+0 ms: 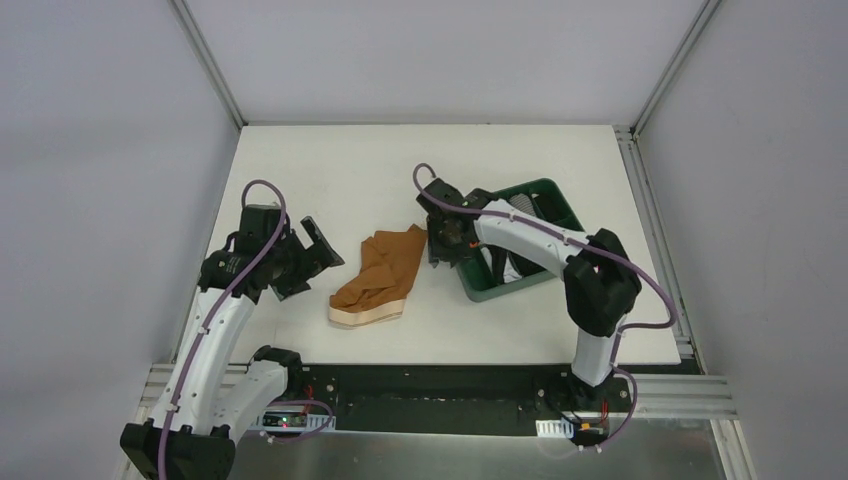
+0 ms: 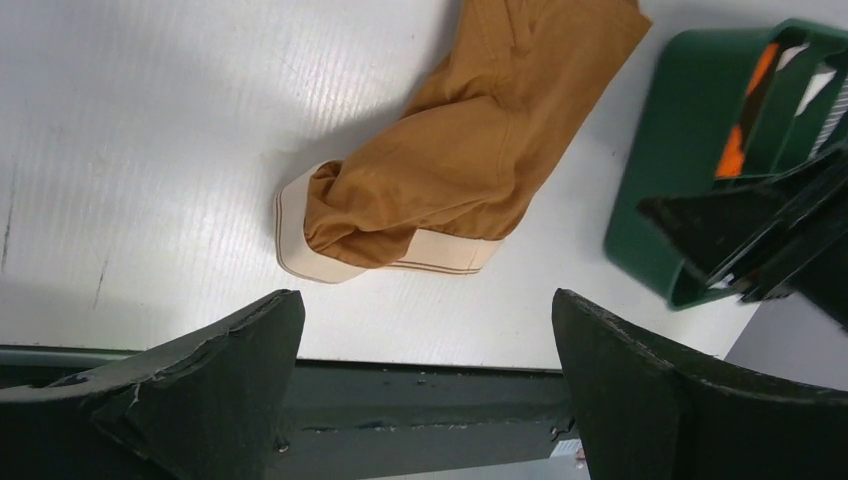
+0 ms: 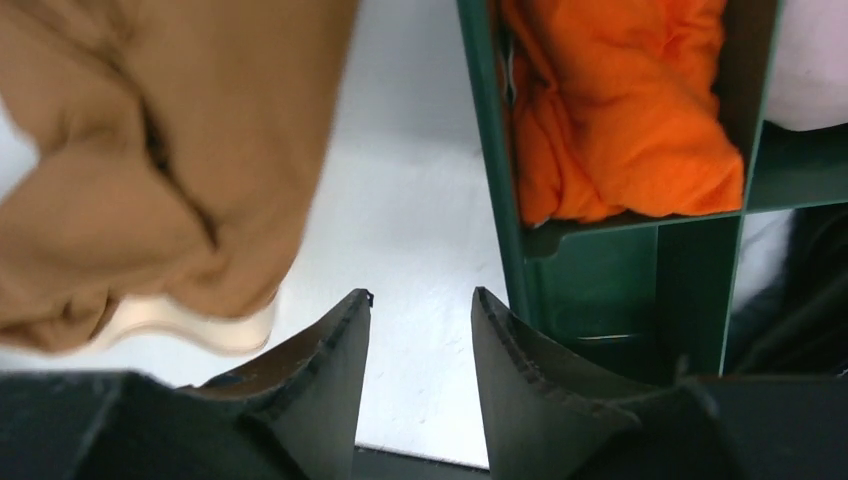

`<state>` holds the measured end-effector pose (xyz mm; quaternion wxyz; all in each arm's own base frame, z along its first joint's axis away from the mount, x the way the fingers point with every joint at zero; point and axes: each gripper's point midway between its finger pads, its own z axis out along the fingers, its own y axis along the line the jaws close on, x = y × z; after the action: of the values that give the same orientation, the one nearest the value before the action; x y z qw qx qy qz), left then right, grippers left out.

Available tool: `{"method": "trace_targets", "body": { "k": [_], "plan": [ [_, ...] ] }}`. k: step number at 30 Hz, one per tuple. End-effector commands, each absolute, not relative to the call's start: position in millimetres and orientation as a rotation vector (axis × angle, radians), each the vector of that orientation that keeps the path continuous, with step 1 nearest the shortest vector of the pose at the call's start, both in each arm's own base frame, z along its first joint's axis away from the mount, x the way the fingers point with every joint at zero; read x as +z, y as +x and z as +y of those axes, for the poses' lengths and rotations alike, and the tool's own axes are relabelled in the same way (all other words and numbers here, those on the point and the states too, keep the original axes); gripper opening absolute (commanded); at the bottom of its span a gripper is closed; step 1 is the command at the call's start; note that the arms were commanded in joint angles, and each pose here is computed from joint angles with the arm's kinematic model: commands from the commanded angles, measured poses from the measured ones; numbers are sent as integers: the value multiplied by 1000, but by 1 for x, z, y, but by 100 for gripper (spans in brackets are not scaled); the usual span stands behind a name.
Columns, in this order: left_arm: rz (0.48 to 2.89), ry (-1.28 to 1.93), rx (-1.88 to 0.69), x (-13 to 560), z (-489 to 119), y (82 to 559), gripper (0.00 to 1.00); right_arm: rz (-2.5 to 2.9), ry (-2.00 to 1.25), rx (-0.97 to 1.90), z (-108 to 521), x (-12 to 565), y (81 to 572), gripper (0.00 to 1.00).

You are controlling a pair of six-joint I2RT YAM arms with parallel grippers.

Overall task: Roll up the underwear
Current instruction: Move the storage box to the center of the board.

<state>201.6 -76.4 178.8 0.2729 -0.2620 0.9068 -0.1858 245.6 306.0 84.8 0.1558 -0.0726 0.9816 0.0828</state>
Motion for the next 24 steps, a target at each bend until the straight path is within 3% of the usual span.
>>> {"method": "trace_targets", "body": {
  "k": [1, 4, 10, 13, 21, 24],
  "plan": [
    [2561, -761, -521, 154, -84, 189, 98, 2792, -79, -47, 234, 90, 303, 45],
    [2627, -789, -513, 141, -86, 183, 92, 2756, -16, -65, 225, 100, 320, 51],
    [2740, -834, -493, 119, -88, 169, 76, 2662, -43, 232, 271, 141, 299, 72],
    [2810, -889, -481, 102, -91, 160, 70, 2642, -51, 342, 285, 150, 277, 74],
    [2841, -969, -371, 61, -82, 160, 68, 2567, 93, 437, 260, 154, 245, 75],
    [2829, -980, -321, 51, -77, 166, 58, 2521, 142, 363, 231, 149, 241, 75]
  ]
}}
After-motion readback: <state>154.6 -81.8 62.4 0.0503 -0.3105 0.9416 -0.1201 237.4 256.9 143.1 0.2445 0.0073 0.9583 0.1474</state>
